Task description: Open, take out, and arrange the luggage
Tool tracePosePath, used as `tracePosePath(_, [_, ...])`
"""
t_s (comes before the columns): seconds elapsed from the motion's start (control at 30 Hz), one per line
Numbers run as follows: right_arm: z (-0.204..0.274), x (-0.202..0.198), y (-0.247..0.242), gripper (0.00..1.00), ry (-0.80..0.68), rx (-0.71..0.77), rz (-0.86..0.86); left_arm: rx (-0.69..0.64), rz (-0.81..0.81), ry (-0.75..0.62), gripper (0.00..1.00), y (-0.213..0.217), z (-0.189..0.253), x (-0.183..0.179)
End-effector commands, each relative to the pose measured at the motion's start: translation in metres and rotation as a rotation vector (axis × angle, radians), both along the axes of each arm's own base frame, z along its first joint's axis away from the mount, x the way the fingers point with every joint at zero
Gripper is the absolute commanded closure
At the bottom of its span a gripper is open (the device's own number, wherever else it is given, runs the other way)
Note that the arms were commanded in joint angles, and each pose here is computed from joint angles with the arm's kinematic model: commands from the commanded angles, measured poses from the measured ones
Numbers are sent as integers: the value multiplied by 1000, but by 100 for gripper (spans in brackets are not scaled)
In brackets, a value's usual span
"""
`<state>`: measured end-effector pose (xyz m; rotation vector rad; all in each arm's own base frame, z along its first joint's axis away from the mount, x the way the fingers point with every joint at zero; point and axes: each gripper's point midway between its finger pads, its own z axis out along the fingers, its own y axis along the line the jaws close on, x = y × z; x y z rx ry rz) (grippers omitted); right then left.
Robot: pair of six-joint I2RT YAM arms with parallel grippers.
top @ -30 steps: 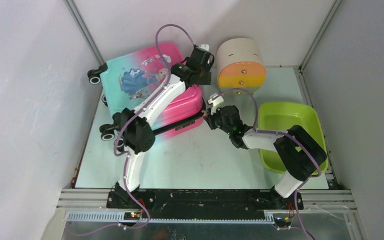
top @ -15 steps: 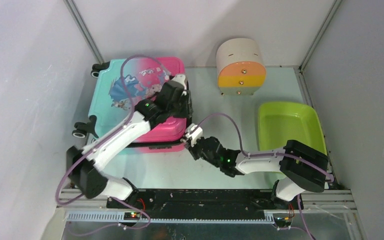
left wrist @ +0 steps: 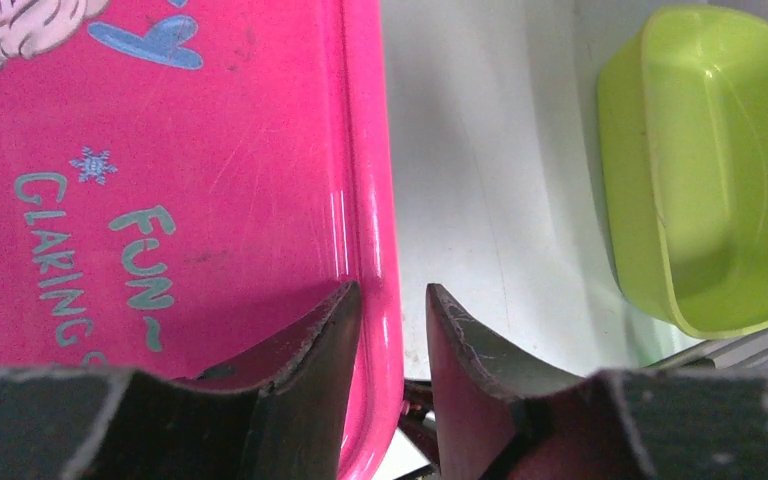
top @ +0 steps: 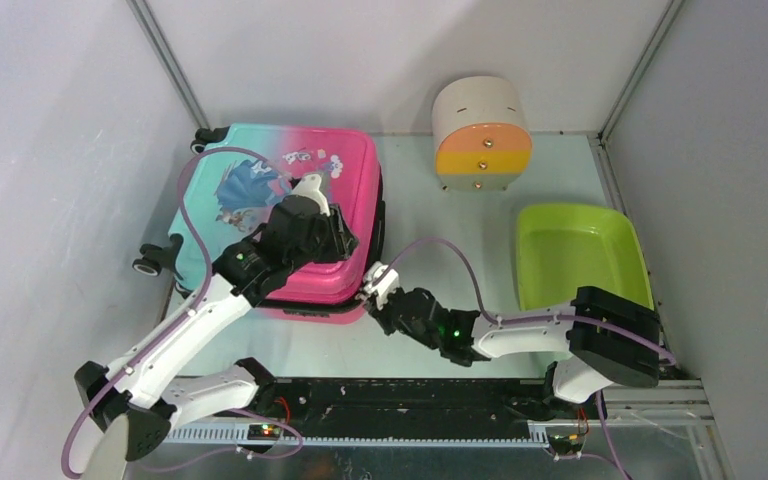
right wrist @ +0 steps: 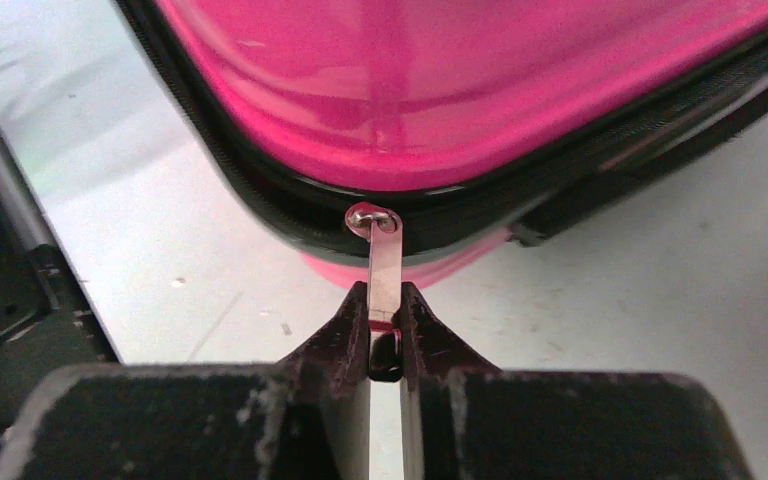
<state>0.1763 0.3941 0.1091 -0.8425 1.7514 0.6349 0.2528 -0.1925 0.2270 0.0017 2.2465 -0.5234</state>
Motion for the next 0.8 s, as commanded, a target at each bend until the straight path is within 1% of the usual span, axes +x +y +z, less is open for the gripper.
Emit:
tracePosePath(0.0, [70,48,-17,100,-105,157,-85,437,141,297,57,95,-97,-42])
tracePosePath(0.07, [71,53,-20,100,-117,141,-60,438,148,302,57,99,-99,-43])
tracePosePath(0.17, [71,51,-18,100,-118,139,-10,429,145,267,57,100,-86,-41])
tracePosePath(0.33, [73,69,-24,100,-127,157,-43,431,139,213,56,104,-63,-39])
tracePosePath(0.4, [78,74,-26,100,-125,178,-49,383,68,176,56,92,-49,-39])
tracePosePath(0.43, [81,74,-26,100,-124,187,-48,348,-6,148,54,80,-39,-41])
tracePosePath(0.47, [81,73,-25,100,-121,190,-37,312,-61,89,53,69,-26,-42])
tracePosePath(0.53, [83,73,-24,100,-112,205,-36,306,-174,-15,51,58,-7,-46])
tracePosePath(0.57, [85,74,-24,100,-107,221,-41,306,-200,-45,50,56,-3,-48])
tracePosePath(0.6, [88,76,-24,100,-107,237,-42,313,-252,-108,50,52,3,-50])
tracePosePath(0.63, [89,79,-25,100,-99,249,-51,289,-324,-127,50,44,3,-57])
tracePosePath(0.67, [91,81,-24,100,-96,256,-52,292,-414,-197,50,37,2,-62])
tracePosePath(0.7, [94,85,-24,100,-95,262,-59,252,-510,-225,51,25,1,-73])
tracePosePath(0.73, [98,87,-22,100,-96,263,-55,256,-584,-297,51,21,0,-81])
tracePosePath(0.77, [99,89,-22,100,-97,262,-57,244,-625,-327,51,17,0,-87])
